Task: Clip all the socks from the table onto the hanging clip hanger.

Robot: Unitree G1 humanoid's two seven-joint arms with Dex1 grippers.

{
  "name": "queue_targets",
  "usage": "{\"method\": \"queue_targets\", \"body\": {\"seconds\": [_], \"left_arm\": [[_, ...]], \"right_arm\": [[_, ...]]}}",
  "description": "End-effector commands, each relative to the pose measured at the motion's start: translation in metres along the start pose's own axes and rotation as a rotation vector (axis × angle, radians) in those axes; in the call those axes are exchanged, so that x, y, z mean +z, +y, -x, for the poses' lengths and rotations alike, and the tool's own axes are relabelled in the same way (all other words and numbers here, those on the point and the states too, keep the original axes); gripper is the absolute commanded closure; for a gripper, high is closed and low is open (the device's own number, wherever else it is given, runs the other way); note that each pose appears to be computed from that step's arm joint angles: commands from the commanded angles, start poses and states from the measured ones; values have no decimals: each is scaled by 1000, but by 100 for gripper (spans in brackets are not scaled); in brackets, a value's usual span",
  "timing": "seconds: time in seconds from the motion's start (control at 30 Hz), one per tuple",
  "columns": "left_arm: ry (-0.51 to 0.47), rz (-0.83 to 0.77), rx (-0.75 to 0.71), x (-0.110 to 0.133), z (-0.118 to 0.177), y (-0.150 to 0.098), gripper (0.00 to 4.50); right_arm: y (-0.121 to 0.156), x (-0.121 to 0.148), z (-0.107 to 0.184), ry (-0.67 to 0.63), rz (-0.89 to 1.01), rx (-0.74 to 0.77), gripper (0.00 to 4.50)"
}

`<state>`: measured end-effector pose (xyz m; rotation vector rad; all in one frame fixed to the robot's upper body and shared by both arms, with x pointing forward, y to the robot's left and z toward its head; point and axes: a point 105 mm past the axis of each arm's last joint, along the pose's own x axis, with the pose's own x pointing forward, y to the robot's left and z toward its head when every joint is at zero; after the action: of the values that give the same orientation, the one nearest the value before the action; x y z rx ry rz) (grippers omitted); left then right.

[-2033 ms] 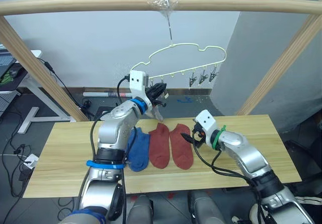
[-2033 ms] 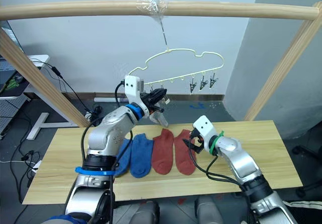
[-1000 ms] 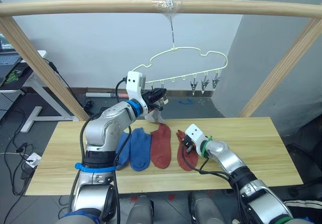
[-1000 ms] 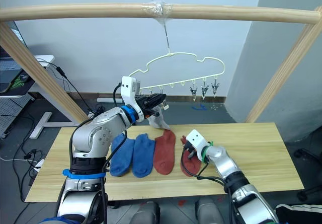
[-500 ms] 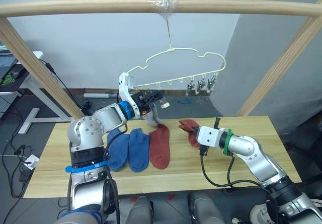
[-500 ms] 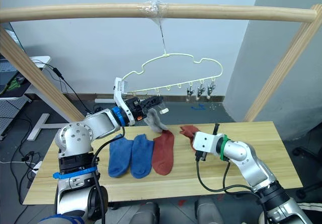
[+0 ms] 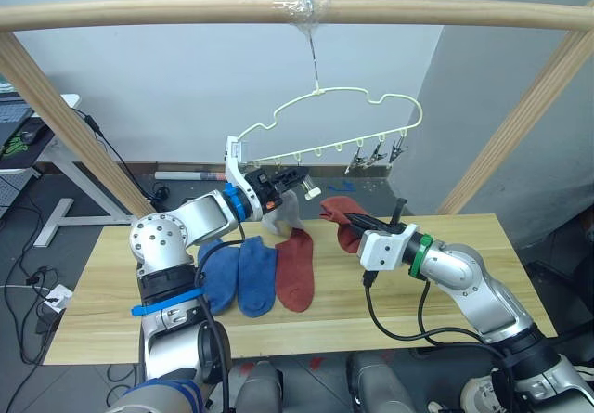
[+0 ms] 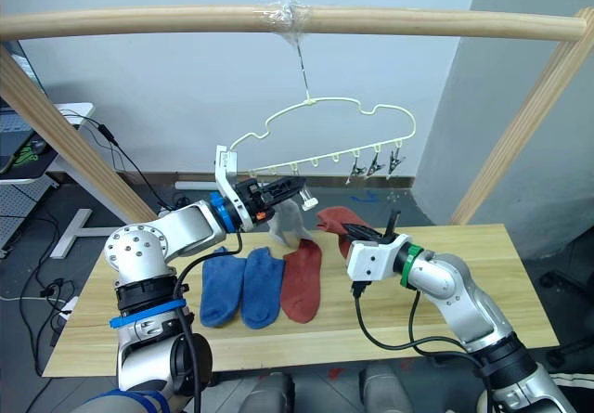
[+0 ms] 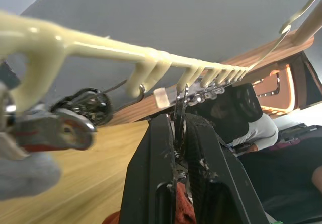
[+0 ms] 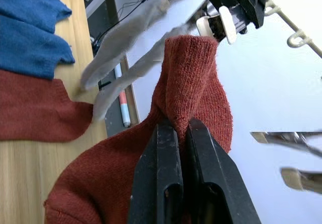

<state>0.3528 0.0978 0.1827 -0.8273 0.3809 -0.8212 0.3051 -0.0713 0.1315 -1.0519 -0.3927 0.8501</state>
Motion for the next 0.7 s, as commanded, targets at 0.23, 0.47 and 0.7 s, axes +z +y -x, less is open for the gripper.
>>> {"method": "queue_targets", "body": {"seconds": [0.23,0.47,0.7], "left_arm": [[-6,-10,-30,3,-7,-10,446],[-16,-4,-39,4,-7,-13,446],[-34,0,-40,9,-7,-14,446]], "right_arm": [[-15,23,-12,-78,33,-48,445],[-14,23,-18,-90,21,-29,445],[-13,21,-18,-90,14,-24,445]]}}
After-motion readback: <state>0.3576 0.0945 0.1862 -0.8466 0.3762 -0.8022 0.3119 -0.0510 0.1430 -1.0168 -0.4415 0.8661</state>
